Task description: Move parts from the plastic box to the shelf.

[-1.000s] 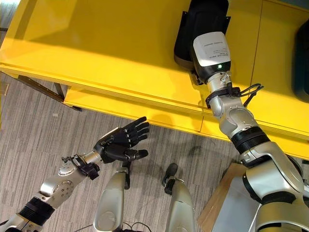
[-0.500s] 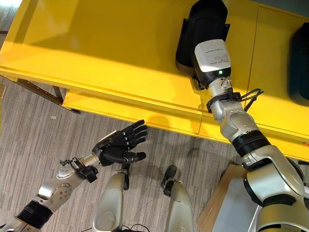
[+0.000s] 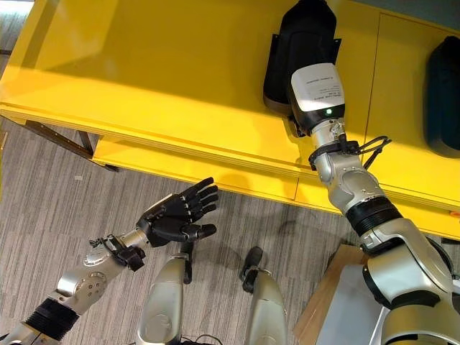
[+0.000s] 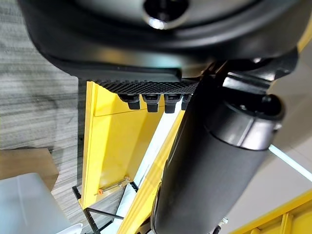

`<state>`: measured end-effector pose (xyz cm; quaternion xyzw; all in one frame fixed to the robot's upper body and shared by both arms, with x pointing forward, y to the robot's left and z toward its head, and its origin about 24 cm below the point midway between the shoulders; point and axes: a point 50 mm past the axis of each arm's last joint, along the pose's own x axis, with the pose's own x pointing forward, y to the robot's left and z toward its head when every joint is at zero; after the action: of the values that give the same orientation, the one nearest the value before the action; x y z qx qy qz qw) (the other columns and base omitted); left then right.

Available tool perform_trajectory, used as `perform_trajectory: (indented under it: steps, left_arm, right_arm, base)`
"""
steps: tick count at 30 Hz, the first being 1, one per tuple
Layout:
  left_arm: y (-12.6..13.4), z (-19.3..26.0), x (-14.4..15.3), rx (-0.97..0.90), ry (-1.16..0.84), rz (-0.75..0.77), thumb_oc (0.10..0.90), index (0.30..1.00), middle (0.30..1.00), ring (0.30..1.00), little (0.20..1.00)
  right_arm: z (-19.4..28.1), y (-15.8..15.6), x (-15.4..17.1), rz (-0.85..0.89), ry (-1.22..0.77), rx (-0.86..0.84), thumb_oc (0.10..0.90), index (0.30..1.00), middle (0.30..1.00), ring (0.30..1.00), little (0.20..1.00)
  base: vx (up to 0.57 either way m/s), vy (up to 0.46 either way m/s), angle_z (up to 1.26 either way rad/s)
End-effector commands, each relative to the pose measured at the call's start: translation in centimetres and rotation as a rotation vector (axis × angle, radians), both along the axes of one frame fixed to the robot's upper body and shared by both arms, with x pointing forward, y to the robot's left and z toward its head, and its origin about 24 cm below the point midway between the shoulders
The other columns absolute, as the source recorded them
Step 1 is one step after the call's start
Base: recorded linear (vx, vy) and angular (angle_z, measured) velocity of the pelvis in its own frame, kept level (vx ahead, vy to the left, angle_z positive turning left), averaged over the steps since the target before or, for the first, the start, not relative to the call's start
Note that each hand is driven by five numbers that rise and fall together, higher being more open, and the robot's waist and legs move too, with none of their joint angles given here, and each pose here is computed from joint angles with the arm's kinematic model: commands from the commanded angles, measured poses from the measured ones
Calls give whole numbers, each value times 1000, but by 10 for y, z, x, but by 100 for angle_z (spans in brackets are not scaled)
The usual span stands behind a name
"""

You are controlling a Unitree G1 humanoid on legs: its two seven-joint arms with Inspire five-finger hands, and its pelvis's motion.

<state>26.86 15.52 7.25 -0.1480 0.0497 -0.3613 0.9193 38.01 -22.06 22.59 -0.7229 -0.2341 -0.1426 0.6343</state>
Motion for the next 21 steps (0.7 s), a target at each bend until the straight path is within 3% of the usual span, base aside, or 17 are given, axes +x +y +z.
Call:
perform_trajectory:
  steps: [1,9,16,21]
  left_arm:
    - [-13,36,-3,-168,-161,-89,900,1000,1000,1000,1000]
    - [-9,41,-1,-212,-206,-52,900,1000,1000,1000,1000]
    - [-18,42,-7,-253,-208,-179,900,1000,1000,1000,1000]
    - [-18,47,-6,-275,-203,-180,900,1000,1000,1000,1000]
  right_arm:
    - [18,-66,-10,-305,-64,-47,900,1000,1000,1000,1000]
    - [16,-68,-12,-328,-88,-92,900,1000,1000,1000,1000]
    - [13,-73,-12,-327,-70,-57,900,1000,1000,1000,1000]
    - [15,-67,-10,-288,-49,-61,900,1000,1000,1000,1000]
  base:
    - [0,0,0]
    - [0,0,0]
    - [-1,16,-2]
    - [-9,2,-5]
